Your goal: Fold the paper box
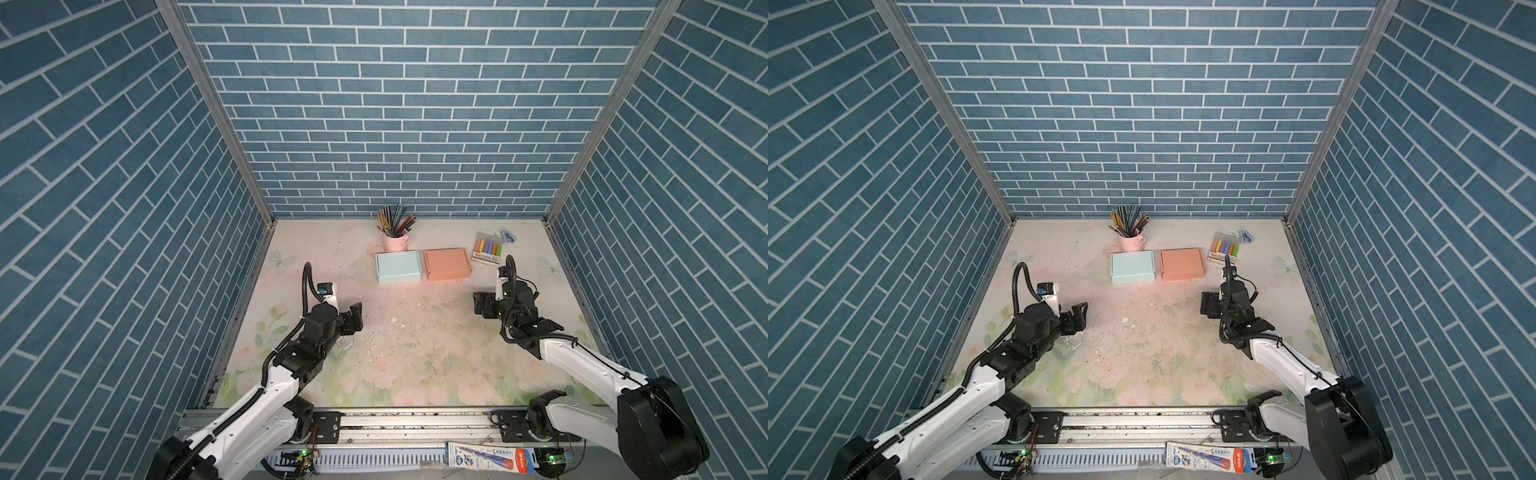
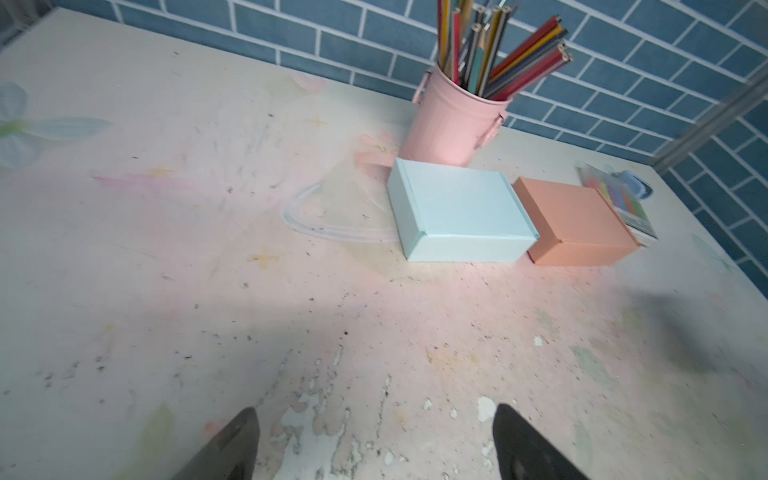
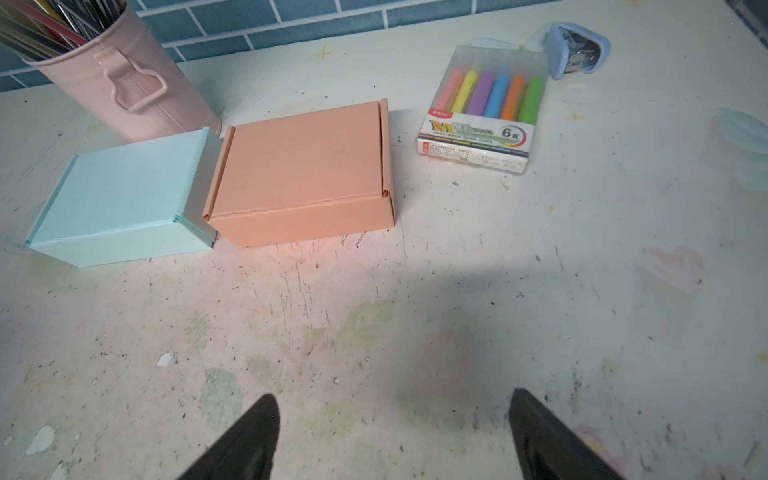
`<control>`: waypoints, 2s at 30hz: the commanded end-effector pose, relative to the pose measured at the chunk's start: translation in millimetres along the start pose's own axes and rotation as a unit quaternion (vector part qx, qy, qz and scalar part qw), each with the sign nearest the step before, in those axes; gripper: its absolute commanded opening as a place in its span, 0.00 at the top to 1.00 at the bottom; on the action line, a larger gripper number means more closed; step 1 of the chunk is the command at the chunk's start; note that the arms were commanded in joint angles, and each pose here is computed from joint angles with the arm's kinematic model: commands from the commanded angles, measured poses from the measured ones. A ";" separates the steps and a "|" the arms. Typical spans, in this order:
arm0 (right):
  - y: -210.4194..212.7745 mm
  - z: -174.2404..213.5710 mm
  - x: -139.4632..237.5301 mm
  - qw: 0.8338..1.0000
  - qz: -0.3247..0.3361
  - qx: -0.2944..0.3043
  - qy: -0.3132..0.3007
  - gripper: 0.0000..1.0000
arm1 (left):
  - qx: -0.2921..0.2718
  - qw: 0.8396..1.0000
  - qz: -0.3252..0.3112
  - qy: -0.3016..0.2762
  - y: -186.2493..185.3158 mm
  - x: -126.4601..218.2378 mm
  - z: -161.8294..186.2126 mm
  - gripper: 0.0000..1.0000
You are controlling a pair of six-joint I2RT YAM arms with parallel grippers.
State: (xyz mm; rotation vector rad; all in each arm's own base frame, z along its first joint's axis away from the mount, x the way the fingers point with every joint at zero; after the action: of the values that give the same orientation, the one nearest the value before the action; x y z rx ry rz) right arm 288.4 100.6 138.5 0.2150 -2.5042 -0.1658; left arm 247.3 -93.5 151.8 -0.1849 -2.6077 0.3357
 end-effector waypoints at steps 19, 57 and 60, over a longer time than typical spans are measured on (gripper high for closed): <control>-71.8 -36.1 39.7 0.967 0.169 -0.014 -0.188 0.02 | -0.047 0.969 -0.176 -0.168 46.3 9.0 -82.2 0.12; -109.9 -32.4 8.4 0.950 0.148 0.047 -0.269 0.02 | -0.110 0.952 -0.179 -0.223 102.7 -41.6 -52.1 0.12; -112.4 -29.4 4.7 0.951 0.148 0.043 -0.267 0.02 | -0.113 0.953 -0.174 -0.221 102.7 -45.6 -48.9 0.12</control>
State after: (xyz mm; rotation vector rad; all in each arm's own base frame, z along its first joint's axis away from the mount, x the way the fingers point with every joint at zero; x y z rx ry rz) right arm 314.8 -11.8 141.7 -0.2169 -3.0058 -0.0206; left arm 316.4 7.3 135.5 0.3323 -2.9825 -0.0509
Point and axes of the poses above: each gripper's point midway between its finger pads, its own x axis back along the fingers, its own y axis along the line the jaws close on, z = x × y, the point moved 4 cm from there along x, back along the fingers, and after that the axes turned 1 degree about -x, right-handed, at the moved point
